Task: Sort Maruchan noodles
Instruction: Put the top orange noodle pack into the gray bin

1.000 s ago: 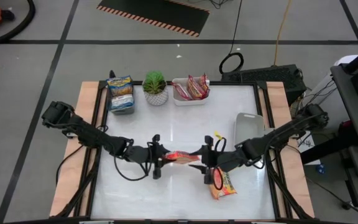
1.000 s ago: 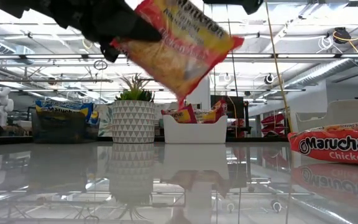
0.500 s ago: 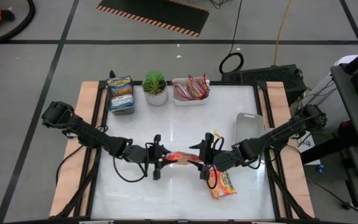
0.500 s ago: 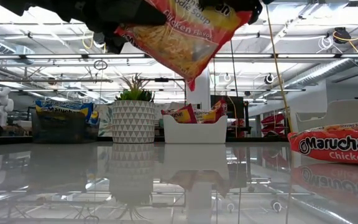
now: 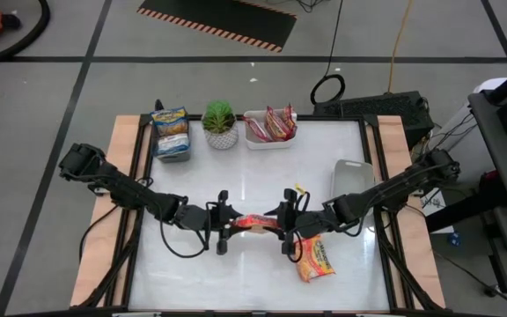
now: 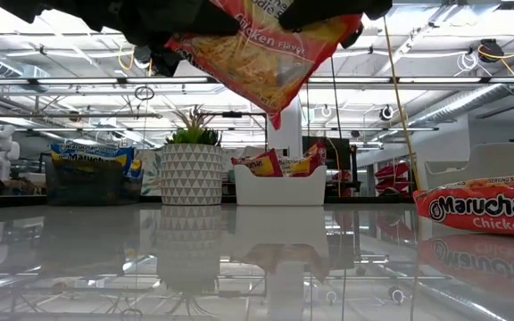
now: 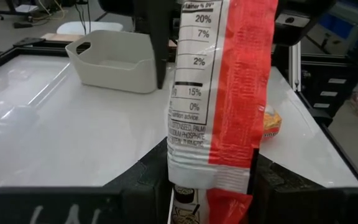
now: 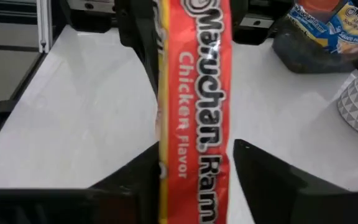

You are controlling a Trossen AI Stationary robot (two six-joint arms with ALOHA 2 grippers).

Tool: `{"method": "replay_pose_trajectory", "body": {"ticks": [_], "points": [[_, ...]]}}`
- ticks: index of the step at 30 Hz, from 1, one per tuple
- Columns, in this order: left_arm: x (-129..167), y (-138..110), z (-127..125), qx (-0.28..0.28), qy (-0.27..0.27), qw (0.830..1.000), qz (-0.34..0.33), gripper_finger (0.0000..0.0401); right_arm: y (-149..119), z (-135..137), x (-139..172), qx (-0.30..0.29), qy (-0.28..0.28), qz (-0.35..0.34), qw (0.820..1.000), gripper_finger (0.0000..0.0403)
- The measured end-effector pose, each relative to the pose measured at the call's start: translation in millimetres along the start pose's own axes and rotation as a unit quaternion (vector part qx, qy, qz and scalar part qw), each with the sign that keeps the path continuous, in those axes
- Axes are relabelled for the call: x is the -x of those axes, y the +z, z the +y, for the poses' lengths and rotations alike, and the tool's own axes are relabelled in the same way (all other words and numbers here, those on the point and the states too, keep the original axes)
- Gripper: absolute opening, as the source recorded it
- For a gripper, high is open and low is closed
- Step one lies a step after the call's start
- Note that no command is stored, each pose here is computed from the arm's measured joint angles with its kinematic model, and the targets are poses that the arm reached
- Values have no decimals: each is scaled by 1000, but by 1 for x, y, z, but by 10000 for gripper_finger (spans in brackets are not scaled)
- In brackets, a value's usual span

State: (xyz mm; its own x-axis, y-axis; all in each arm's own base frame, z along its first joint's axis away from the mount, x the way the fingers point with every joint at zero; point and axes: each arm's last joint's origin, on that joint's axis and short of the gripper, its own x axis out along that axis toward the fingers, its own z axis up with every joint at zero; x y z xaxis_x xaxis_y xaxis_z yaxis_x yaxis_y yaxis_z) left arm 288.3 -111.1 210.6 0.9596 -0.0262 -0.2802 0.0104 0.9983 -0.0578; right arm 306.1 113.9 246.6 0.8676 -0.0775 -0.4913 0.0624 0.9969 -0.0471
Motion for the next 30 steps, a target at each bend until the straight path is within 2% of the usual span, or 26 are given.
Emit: {"method": "replay_pose_trajectory", "body": {"ticks": [5,9,12,16,21,24,30], "points": [[0,0,0,0,2,1000,1,129,1,0,2,12,2,-2,1000,123],[1,-1,-2,0,2,1000,2,135,3,-2,4,25,1,-4,1000,99],[2,-1,-4,2,-3,1000,3,166,5,-4,7,28,6,-6,1000,103],[3,0,-7,22,-9,1000,-1,236,10,-9,16,26,5,-14,1000,116],[14,7,-4,28,-12,999,10,314,16,-19,41,30,-10,-7,999,107],[25,13,-1,24,-7,999,19,335,15,-32,59,33,-49,13,998,105],[46,26,9,12,15,1000,20,339,10,-64,91,45,-102,66,992,111]]}}
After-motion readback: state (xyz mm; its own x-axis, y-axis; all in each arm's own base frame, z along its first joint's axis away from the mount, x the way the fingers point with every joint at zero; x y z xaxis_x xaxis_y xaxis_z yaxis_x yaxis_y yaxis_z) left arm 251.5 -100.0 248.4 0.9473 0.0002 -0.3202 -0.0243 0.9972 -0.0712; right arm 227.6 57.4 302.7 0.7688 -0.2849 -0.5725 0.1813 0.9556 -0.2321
